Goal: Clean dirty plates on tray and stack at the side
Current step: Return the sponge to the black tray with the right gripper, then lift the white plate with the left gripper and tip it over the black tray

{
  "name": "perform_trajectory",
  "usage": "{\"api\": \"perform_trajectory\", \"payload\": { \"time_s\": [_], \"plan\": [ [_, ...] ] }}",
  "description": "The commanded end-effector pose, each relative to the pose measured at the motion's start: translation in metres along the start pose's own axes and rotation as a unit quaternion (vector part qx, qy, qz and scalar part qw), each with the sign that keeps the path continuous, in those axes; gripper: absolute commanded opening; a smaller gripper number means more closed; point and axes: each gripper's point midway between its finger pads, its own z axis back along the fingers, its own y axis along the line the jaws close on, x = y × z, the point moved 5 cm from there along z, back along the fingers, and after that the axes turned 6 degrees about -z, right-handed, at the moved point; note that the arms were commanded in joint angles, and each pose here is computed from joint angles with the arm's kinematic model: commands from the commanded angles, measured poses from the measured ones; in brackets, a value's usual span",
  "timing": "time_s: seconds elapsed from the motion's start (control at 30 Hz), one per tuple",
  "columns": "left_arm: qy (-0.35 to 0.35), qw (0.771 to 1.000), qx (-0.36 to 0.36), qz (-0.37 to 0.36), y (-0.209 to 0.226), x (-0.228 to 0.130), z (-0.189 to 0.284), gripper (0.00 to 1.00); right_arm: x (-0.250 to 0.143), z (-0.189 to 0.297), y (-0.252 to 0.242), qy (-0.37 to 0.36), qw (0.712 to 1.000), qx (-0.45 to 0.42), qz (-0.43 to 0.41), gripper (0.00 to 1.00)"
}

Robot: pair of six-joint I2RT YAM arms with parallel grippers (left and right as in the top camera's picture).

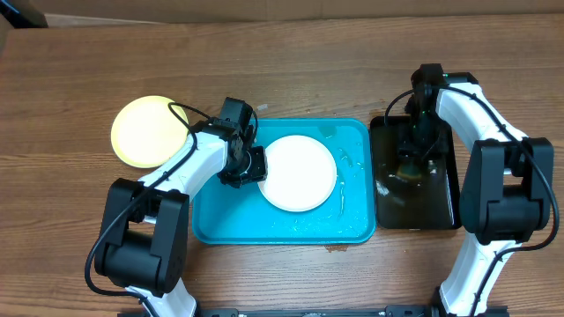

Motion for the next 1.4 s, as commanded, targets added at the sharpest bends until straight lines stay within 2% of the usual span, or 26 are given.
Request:
{"api": "perform_trajectory", "payload": {
  "time_s": [0.0,0.17,0.3,0.53,0.63,0.67,0.7,0.73,0.9,1.07,1.37],
  "plan": [
    [-0.007,1.0,-0.003,-0.001,-0.003,0.003,0.002,0.34,0.016,0.029,0.002,-0.052,0.999,0.004,0.0,0.55],
    [-0.007,1.0,-0.003,-0.002,-0.003,0.002,0.002,0.36,0.036,0.06,-0.005,-0.093,0.995,0.015,-0.017,0.62],
    [-0.008,1.0,0.008,-0.008,-0.004,0.001,0.0,0.36,0.047,0.084,-0.024,-0.115,0.991,0.026,-0.063,0.72],
    [-0.012,0.999,0.03,-0.024,-0.009,-0.002,-0.003,0.32,0.059,0.095,-0.081,-0.132,0.982,0.031,-0.134,1.0],
    [-0.012,0.999,0.032,-0.028,-0.011,-0.003,-0.003,0.26,0.059,0.094,-0.107,-0.133,0.977,0.029,-0.164,1.0],
    [-0.012,0.999,0.032,-0.029,-0.011,-0.003,-0.003,0.19,0.059,0.094,-0.114,-0.134,0.975,0.029,-0.172,1.0],
    [-0.011,0.999,0.031,-0.028,-0.011,-0.003,-0.003,0.06,0.059,0.094,-0.12,-0.136,0.974,0.029,-0.178,1.0],
    [-0.012,0.999,0.031,-0.029,-0.012,-0.003,-0.003,0.04,0.059,0.094,-0.126,-0.138,0.973,0.029,-0.185,1.0],
    [-0.019,0.999,0.03,-0.024,-0.012,0.007,0.007,0.04,0.062,0.095,-0.145,-0.15,0.967,0.031,-0.206,1.0],
    [-0.031,0.998,0.028,-0.038,-0.018,0.029,0.043,0.04,0.065,0.096,-0.146,-0.158,0.965,0.031,-0.207,1.0],
    [-0.117,0.986,0.072,-0.098,-0.068,0.063,0.114,0.04,0.066,0.096,-0.146,-0.16,0.965,0.032,-0.207,1.0]
  ]
}}
